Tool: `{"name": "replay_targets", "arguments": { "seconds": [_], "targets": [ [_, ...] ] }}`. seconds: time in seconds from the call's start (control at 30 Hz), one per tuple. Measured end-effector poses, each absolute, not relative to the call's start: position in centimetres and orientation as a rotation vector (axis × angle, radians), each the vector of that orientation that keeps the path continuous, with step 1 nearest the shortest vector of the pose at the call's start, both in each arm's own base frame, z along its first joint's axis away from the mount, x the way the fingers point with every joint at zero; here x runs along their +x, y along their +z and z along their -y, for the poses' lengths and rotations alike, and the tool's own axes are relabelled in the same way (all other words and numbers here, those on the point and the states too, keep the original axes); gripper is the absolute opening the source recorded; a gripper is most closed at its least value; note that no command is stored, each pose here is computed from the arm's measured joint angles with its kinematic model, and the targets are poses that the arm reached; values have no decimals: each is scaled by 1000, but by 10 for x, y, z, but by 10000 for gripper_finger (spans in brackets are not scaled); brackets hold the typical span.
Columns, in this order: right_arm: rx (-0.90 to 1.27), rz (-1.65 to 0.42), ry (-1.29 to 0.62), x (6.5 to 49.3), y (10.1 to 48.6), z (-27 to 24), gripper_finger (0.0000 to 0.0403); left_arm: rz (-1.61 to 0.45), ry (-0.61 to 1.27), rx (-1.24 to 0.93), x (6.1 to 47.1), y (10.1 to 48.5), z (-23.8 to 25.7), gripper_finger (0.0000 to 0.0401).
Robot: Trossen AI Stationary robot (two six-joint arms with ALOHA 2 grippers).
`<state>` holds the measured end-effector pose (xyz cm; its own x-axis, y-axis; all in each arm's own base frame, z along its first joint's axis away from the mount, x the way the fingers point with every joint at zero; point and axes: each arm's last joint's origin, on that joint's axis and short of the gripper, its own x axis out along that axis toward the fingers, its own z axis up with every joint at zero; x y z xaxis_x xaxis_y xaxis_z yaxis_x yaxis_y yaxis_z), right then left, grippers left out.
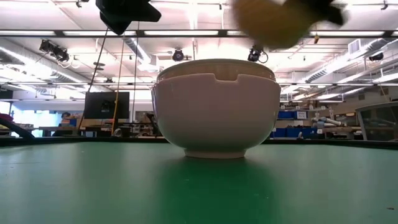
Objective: Nest bowls inside each other
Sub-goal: Stack the blue patterned bowl on the blue bowl
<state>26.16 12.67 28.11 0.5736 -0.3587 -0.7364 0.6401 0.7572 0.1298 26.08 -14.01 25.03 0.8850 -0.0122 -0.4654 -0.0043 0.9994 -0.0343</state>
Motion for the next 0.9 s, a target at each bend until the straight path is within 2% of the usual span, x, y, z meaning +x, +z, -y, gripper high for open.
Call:
{"name": "replay_targets", "arguments": {
  "seconds": [0.07, 0.23, 0.47, 0.9],
  "targets": [
    [477, -722, -659, 284, 275, -106, 22, -484, 3, -37, 262, 250, 138, 172],
    [544, -781, -578, 329, 249, -76, 23, -491, 9, -34, 262, 250, 137, 172],
    [597, -941, -554, 345, 218, -61, 37, -520, 12, -11, 261, 247, 136, 172],
    [614, -846, -590, 341, 231, -65, 193, -527, 35, -38, 261, 246, 134, 172]
  ]
}}
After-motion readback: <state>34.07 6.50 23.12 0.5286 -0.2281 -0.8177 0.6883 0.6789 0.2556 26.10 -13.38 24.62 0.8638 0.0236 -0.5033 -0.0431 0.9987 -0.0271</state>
